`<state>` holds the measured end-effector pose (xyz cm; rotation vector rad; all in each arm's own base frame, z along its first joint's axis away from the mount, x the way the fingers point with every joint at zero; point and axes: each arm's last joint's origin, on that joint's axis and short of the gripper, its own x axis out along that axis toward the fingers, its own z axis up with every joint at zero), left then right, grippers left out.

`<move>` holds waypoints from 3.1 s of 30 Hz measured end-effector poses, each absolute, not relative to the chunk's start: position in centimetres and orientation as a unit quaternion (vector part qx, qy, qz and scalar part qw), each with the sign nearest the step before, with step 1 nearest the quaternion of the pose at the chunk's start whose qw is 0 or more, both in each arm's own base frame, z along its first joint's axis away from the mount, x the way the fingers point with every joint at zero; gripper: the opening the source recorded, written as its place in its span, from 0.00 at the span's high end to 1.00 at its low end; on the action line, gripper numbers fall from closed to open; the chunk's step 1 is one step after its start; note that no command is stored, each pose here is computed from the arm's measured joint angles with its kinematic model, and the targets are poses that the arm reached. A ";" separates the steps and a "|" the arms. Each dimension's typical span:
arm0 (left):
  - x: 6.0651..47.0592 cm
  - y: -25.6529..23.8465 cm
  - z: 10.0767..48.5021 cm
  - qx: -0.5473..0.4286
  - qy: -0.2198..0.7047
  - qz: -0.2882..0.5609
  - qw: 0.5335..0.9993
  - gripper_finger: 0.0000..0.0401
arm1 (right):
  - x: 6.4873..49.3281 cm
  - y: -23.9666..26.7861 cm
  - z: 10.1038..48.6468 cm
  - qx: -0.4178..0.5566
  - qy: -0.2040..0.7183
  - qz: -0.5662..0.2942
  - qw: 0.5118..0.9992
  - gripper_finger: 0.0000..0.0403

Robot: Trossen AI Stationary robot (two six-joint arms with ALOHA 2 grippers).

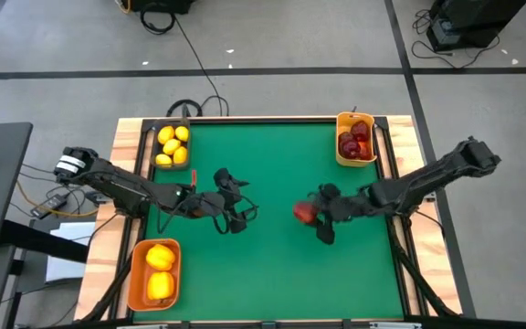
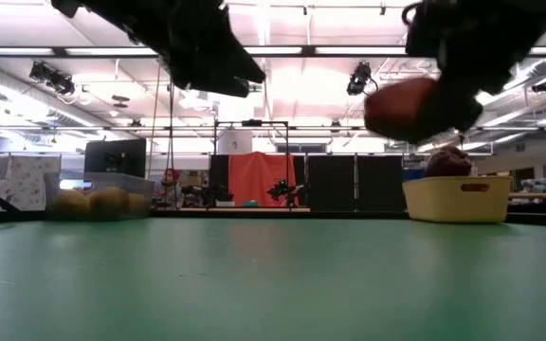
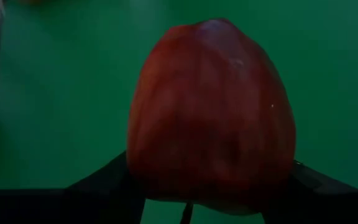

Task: Sort produce into baskets
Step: Put the apple into the yellow bin, then return to Home Position

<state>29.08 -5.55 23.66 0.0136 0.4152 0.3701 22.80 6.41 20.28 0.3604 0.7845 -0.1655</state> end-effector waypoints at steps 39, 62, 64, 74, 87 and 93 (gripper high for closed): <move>25.0 2.3 27.7 0.030 0.224 0.267 0.937 0.07 | 13.3 -16.3 23.4 0.236 0.216 -0.625 0.712 0.03; 14.5 2.1 25.3 0.017 0.060 0.237 0.970 0.11 | 18.3 -5.4 29.2 0.112 0.113 -0.182 0.970 0.34; 13.8 2.0 24.8 0.017 0.051 0.236 0.970 0.13 | 18.7 -4.4 29.5 0.094 0.101 -0.161 0.977 0.43; 11.7 1.6 23.4 0.018 -0.017 0.179 0.984 0.19 | 18.6 -1.9 29.5 0.032 0.072 -0.109 0.991 0.89; 9.2 1.5 21.9 0.016 -0.070 0.192 0.979 0.30 | 13.8 -1.8 24.2 0.082 -0.077 -0.049 0.992 0.98; 8.2 1.4 21.5 0.002 -0.068 0.193 0.979 0.40 | 11.8 -1.6 23.1 0.103 -0.110 -0.045 0.988 0.98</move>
